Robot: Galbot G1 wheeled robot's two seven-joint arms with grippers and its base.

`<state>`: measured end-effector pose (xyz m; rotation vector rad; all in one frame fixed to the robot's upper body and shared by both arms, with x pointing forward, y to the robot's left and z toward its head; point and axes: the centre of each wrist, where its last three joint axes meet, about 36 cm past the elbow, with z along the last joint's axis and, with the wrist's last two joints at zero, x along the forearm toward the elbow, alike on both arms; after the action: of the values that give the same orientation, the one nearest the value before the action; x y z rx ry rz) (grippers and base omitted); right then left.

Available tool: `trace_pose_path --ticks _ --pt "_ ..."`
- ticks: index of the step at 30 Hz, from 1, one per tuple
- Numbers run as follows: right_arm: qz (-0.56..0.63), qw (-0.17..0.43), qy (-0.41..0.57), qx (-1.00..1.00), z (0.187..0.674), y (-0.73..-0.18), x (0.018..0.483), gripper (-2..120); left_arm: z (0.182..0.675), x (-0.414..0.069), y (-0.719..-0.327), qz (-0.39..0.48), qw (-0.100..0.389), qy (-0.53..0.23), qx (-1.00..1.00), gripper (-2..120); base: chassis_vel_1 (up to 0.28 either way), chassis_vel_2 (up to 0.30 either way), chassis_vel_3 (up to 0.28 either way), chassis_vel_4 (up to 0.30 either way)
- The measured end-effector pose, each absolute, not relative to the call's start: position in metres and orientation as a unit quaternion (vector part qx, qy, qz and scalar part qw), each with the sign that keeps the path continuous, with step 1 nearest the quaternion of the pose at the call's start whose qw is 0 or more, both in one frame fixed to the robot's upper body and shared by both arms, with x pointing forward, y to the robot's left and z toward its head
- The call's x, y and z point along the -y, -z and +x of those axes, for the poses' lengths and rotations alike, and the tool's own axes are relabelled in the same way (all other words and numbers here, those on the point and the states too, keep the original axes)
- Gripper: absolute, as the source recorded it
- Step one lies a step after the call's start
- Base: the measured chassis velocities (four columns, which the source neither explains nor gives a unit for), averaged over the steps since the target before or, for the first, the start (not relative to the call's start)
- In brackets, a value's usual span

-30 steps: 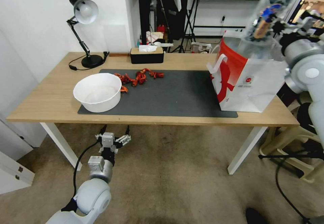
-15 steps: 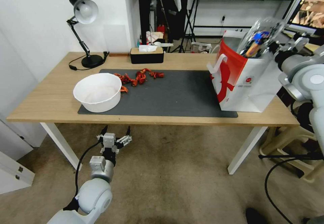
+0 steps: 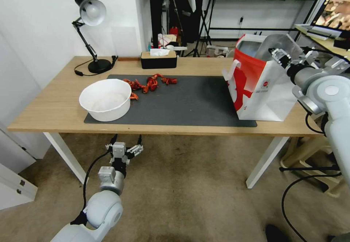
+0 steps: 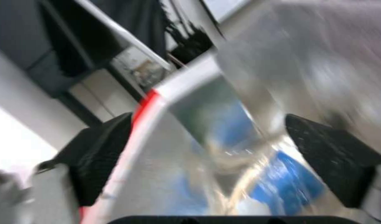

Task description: Close the takeout container lid, then place the container into the takeout bag.

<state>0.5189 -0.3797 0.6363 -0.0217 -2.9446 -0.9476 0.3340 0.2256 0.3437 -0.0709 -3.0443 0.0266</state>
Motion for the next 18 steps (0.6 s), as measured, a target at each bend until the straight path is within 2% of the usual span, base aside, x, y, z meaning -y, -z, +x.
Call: trace_pose_path --ticks 4,8,10,18 --pt "0.06 -0.039 0.243 0.967 0.494 -0.649 0.364 109 0.334 -0.224 -0.345 -0.026 0.048 -0.016 0.998 100 0.0 0.0 0.0 0.0" --pt "0.096 -0.072 0.198 0.973 0.481 -0.651 0.356 111 0.333 -0.224 -0.345 -0.027 0.046 -0.021 0.998 100 0.0 0.0 0.0 0.0" --pt "0.124 -0.094 0.144 0.977 0.469 -0.648 0.348 114 0.333 -0.224 -0.347 -0.027 0.043 -0.027 0.998 100 0.0 0.0 0.0 0.0" --pt "0.152 -0.109 0.042 0.981 0.436 -0.616 0.335 113 0.331 -0.228 -0.351 -0.028 0.038 -0.038 0.998 100 0.0 0.0 0.0 0.0"
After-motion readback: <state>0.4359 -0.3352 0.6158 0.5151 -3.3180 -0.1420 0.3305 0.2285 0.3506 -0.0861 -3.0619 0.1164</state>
